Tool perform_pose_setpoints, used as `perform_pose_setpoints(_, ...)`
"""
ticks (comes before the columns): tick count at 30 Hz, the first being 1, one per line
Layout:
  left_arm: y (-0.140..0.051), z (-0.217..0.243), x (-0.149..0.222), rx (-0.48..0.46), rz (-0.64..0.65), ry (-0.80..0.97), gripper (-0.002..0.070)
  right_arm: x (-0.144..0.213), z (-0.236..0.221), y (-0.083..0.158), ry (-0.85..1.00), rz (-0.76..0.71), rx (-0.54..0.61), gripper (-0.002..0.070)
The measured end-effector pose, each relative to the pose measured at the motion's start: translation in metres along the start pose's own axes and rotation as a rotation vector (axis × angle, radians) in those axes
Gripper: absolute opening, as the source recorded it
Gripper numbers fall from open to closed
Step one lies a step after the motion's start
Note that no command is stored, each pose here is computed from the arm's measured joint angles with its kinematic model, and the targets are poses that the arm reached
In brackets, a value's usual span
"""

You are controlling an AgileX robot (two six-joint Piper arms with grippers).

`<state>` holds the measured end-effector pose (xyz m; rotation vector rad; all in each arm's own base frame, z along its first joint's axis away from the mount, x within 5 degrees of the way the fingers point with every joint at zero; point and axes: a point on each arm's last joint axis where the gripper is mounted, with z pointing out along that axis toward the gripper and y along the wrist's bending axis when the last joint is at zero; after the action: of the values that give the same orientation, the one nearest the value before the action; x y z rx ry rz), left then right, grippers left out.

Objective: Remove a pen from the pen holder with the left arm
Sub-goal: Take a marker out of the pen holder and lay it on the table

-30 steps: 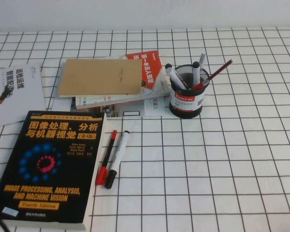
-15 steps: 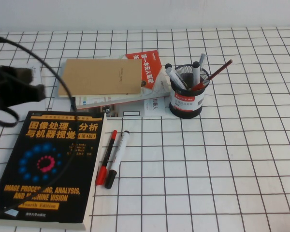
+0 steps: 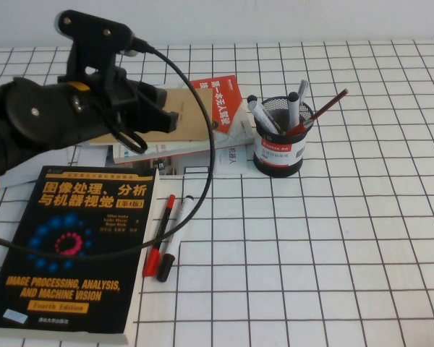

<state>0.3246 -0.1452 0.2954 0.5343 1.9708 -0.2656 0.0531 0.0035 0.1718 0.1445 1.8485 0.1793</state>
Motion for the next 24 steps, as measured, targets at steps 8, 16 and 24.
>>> perform_pose_setpoints(8,-0.033,0.027,0.009,0.01,-0.095,-0.032,0.054,0.0,0.0,0.0,0.0,0.0,0.0,-0.0016)
perform_pose_setpoints(16,-0.082,0.045,0.017,0.023,-0.107,-0.112,0.0554,0.0,0.0,0.0,0.0,0.0,0.0,-0.0016)
perform_pose_setpoints(24,-0.121,0.066,0.035,0.068,-0.13,-0.186,0.0554,0.0,0.0,0.0,0.0,0.0,0.0,-0.0017)
